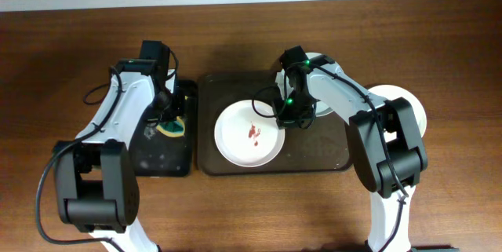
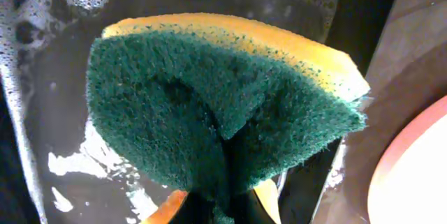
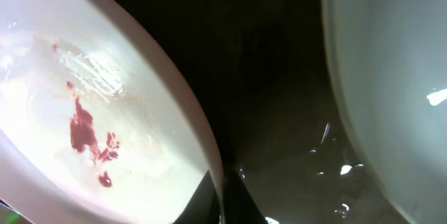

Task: Clean dirty plates on tray and stack at the side
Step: 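Wet the sponge in the black tray with the left gripper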

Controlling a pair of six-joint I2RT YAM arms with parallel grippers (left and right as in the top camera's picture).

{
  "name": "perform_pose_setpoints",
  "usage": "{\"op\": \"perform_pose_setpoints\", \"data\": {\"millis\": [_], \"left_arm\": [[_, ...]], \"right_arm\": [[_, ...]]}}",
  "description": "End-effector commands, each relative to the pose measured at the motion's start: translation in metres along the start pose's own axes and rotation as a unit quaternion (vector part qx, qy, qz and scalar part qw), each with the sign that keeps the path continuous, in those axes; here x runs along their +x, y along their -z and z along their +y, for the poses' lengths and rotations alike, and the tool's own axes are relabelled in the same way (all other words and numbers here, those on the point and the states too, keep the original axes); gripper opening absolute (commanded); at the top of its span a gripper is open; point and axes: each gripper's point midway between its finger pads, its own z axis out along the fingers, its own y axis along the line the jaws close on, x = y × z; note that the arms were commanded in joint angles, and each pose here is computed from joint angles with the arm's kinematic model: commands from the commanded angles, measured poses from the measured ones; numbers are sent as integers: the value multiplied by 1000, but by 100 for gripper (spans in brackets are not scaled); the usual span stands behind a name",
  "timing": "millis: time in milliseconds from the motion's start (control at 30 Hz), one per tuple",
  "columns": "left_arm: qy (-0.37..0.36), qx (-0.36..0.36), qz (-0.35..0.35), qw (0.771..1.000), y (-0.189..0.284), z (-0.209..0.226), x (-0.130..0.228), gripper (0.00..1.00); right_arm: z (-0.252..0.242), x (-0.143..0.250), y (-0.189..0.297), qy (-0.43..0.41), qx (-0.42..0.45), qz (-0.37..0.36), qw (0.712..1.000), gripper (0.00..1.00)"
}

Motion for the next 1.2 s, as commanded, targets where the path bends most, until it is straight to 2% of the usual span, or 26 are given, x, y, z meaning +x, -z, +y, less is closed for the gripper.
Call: {"op": "perform_pose_setpoints", "data": {"millis": [0, 67, 233, 367, 567, 767, 933, 1000, 1167], "left_arm": [[1, 1, -57, 998, 34, 1, -11, 0], [1, 6, -103, 995, 52, -1, -24, 0], [15, -36, -230, 972, 108, 15, -57, 0], [24, -58, -268, 961, 136, 25, -58, 0], [28, -54, -297, 953, 158, 25, -56, 0], [25, -56, -272, 960, 142, 26, -46, 0], [48, -24, -150, 987, 48, 20, 18, 0], [41, 25, -104, 993, 13, 5, 48, 0], [94, 50, -60, 993, -13, -1, 79, 0]], "right_arm": [[0, 1, 2, -1, 9, -4, 1000, 4], [0, 1, 2, -1, 9, -4, 1000, 4], [0, 1, 2, -1, 9, -4, 1000, 4], [0, 1, 2, -1, 9, -4, 1000, 4], [0, 1, 2, -1, 9, -4, 1000, 4], [0, 1, 2, -1, 9, -4, 1000, 4], [0, 1, 2, -1, 8, -4, 1000, 4], [0, 1, 2, -1, 8, -4, 1000, 4], [0, 1, 2, -1, 8, -4, 1000, 4]]}}
